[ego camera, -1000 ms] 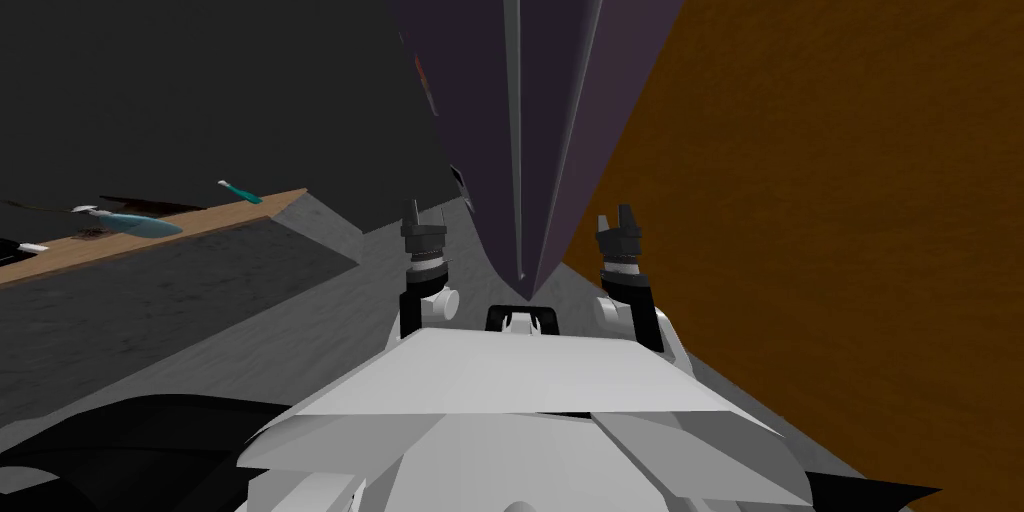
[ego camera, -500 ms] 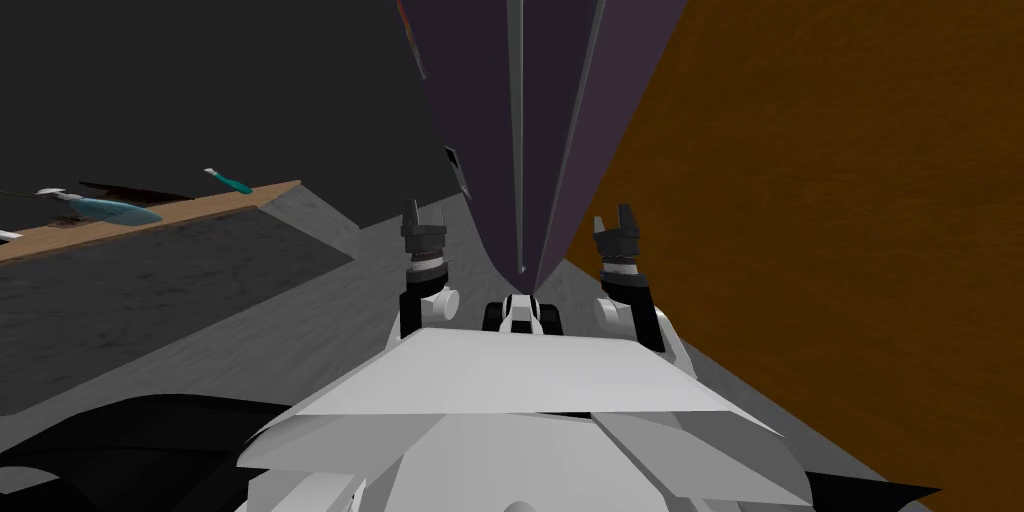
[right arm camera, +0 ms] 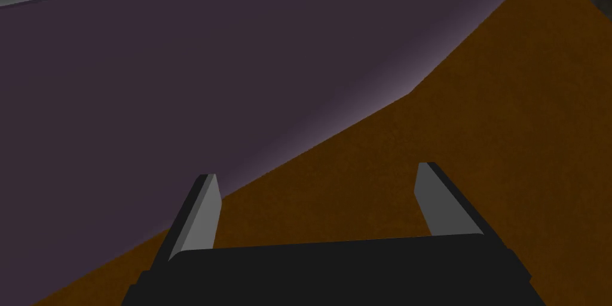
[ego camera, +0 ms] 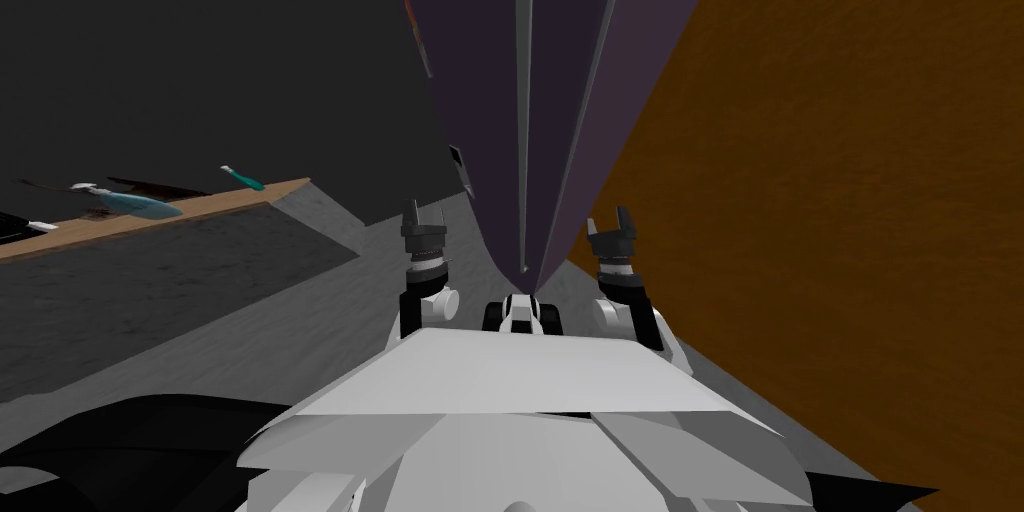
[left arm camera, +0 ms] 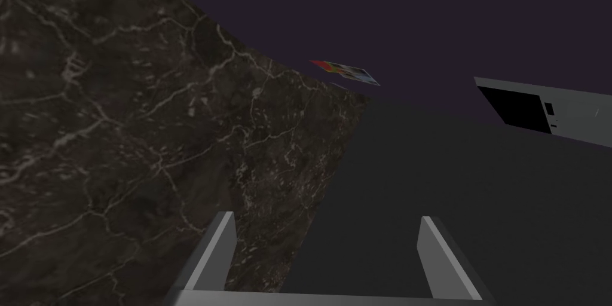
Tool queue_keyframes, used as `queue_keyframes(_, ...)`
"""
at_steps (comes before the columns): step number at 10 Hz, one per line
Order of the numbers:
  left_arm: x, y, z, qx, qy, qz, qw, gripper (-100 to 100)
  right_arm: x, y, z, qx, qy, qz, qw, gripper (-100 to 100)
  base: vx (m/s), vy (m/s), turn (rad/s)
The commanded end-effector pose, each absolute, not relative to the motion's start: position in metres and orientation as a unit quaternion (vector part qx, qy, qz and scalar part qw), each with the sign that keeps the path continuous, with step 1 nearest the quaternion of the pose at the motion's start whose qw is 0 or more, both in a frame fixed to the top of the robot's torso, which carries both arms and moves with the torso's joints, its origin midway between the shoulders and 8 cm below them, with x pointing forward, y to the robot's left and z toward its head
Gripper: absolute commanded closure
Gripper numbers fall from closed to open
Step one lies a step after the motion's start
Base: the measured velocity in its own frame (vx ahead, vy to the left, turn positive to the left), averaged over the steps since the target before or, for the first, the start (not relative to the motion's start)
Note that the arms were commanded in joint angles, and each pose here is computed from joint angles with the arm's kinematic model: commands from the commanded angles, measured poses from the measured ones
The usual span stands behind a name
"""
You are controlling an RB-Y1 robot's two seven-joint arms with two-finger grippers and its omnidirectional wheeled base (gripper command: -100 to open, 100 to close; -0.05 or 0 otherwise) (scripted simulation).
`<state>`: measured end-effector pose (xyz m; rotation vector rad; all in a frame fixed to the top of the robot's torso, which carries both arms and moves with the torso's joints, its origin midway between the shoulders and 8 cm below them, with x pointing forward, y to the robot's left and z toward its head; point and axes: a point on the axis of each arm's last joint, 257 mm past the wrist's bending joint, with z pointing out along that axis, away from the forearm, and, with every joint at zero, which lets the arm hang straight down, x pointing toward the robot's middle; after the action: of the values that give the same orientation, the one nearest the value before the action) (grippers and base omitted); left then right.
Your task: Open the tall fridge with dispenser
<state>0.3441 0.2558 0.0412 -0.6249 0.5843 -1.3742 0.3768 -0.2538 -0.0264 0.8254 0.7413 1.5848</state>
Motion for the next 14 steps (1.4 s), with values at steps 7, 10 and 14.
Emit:
queue_keyframes(7, 0.344, 0.256, 0.041, -0.279, 0.261, -0.614, 0.69, 0, 0.378, -0.247, -0.042, 0.408, 0.247, 0.761, 0.439, -100, -0.003, 0.006, 0.041)
queue_keyframes(10, 0.344, 0.256, 0.041, -0.279, 0.261, -0.614, 0.69, 0, 0.379, -0.244, -0.049, 0.433, 0.206, 0.793, 0.375, -100, -0.004, 0.006, 0.058)
queue_keyframes(14, 0.344, 0.256, 0.041, -0.279, 0.261, -0.614, 0.69, 0, 0.381, -0.241, -0.057, 0.457, 0.159, 0.822, 0.302, -100, -0.004, 0.005, 0.048)
